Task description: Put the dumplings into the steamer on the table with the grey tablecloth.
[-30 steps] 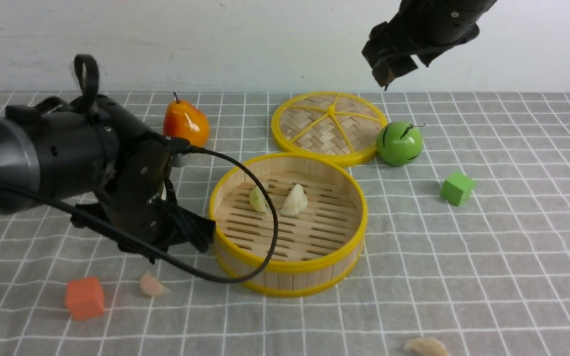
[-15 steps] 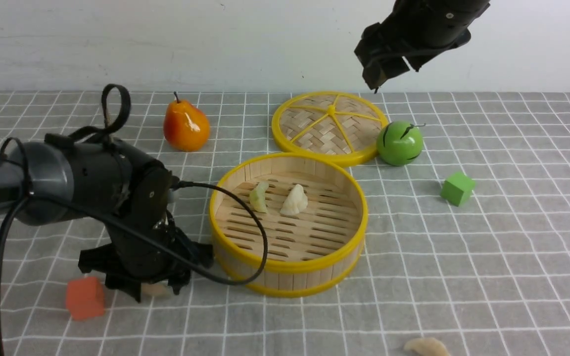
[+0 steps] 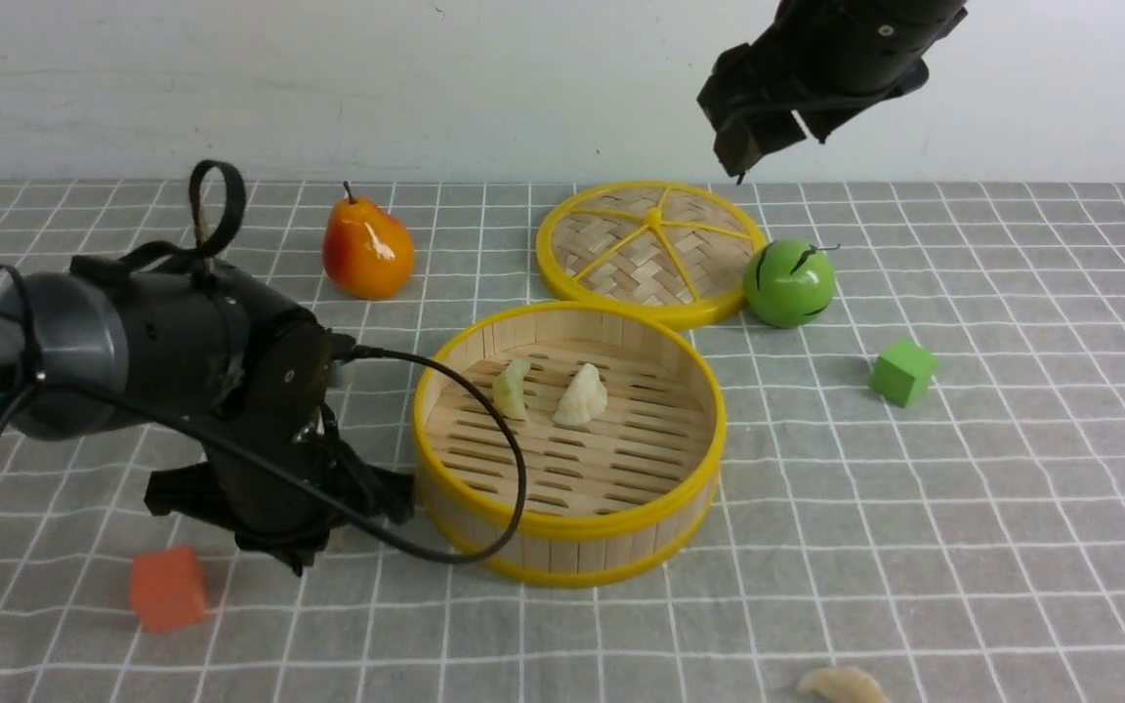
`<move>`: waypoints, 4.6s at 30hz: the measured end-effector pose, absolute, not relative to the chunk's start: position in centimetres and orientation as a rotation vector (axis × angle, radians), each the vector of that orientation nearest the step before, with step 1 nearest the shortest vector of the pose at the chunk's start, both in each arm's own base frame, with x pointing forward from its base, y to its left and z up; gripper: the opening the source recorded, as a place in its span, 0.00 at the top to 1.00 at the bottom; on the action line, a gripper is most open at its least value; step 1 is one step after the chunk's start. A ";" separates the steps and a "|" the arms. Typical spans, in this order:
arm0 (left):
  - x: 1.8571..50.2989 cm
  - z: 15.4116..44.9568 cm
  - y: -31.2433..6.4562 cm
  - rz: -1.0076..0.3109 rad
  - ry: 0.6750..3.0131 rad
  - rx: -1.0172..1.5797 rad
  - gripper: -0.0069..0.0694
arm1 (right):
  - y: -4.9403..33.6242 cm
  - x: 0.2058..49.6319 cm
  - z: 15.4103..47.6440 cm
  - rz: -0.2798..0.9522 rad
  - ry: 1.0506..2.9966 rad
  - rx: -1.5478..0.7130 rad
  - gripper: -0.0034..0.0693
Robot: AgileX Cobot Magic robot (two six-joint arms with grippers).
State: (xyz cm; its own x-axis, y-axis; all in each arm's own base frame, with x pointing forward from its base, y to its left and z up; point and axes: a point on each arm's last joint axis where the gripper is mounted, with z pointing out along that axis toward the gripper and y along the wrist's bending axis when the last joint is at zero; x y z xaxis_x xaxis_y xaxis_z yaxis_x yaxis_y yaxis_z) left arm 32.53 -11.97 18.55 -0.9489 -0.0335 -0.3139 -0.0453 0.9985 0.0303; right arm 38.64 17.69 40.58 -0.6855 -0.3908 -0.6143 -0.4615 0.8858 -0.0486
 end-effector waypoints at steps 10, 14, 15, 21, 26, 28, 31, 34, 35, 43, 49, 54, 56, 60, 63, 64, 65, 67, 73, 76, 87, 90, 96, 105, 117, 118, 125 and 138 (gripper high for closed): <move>33.2 18.8 -12.3 0.036 2.739 0.105 0.54 | 17.7 38.6 40.6 0.144 2.407 -0.611 0.23; 33.9 18.0 -12.5 0.046 2.697 0.162 0.37 | 17.7 38.6 40.6 0.144 2.407 -0.611 0.23; 34.0 17.6 -12.5 0.052 2.706 0.160 0.36 | 17.7 38.6 40.6 0.144 2.407 -0.611 0.23; 34.2 16.0 -12.5 0.061 2.752 0.057 0.59 | 17.6 38.7 40.6 0.134 2.406 -0.610 0.23; 34.0 17.2 -12.2 0.082 2.753 0.030 0.71 | 17.5 38.7 40.6 0.115 2.405 -0.610 0.23; 33.9 18.9 -12.2 0.078 2.745 0.024 0.71 | 17.5 38.7 40.6 0.110 2.404 -0.609 0.23; 33.3 23.3 -12.5 -0.044 2.677 0.019 0.71 | 17.5 38.7 40.6 0.110 2.404 -0.609 0.23; 33.1 26.5 -13.4 -0.238 2.581 0.009 0.71 | 17.5 38.7 40.6 0.110 2.404 -0.609 0.23; 33.2 26.9 -13.7 -0.281 2.559 0.011 0.71 | 17.5 38.7 40.6 0.110 2.404 -0.609 0.23; 35.7 23.6 -17.5 -0.509 2.605 0.098 0.71 | 17.5 38.7 40.6 0.108 2.404 -0.609 0.23; 37.8 20.8 -18.8 -0.491 2.647 0.124 0.64 | 17.6 38.7 40.6 0.124 2.405 -0.610 0.23; 38.6 19.6 -19.2 -0.477 2.690 0.136 0.44 | 17.9 38.5 40.6 0.184 2.410 -0.612 0.23; 38.7 19.8 -19.2 -0.475 2.692 0.143 0.40 | 18.0 38.5 40.6 0.194 2.411 -0.613 0.23; 38.6 21.8 -19.3 -0.455 2.729 0.202 0.32 | 17.7 37.6 41.3 0.217 2.403 -0.616 0.23; 38.0 25.4 -18.9 -0.438 2.709 0.254 0.31 | 16.9 35.6 41.7 0.226 2.420 -0.631 0.23; 37.5 27.6 -18.7 -0.443 2.675 0.267 0.32 | 16.6 34.6 40.9 0.235 2.463 -0.643 0.23; 37.1 29.0 -18.5 -0.448 2.649 0.272 0.33 | 16.4 33.9 40.1 0.243 2.491 -0.653 0.23; 35.7 32.4 -17.8 -0.463 2.577 0.281 0.35 | 15.9 32.6 37.6 0.244 2.594 -0.685 0.23; 29.7 39.2 -14.6 -0.418 2.455 0.320 0.50 | 14.4 29.3 25.8 0.194 2.862 -0.730 0.23; 26.8 40.6 -13.2 -0.419 2.407 0.318 0.59 | 13.8 27.9 21.8 0.187 2.899 -0.727 0.23; 16.8 38.8 -7.8 -0.346 2.235 0.305 0.85 | 14.1 27.0 16.1 0.290 2.925 -0.741 0.39; 15.1 37.0 -6.3 -0.270 2.261 0.235 0.85 | 14.1 27.2 15.9 0.280 2.930 -0.754 0.57; 11.4 33.8 -2.9 -0.120 2.277 0.035 0.85 | 15.0 27.6 18.2 0.384 2.969 -0.740 0.69; 7.6 28.6 -0.4 -0.124 2.173 -0.139 0.85 | 20.1 33.1 26.1 0.631 2.574 -0.606 0.69; 7.4 27.8 -0.5 -0.190 2.123 -0.164 0.83 | 23.4 38.0 20.2 0.534 2.600 -0.629 0.60; 7.4 27.7 -0.5 -0.193 2.122 -0.166 0.83 | 23.4 38.2 20.0 0.518 2.600 -0.634 0.56; 7.4 27.7 -0.5 -0.196 2.121 -0.164 0.82 | 23.3 38.4 20.5 0.510 2.581 -0.609 0.22; 7.4 27.6 -0.5 -0.191 2.126 -0.166 0.81 | 16.6 27.8 43.6 0.382 2.145 -0.728 0.59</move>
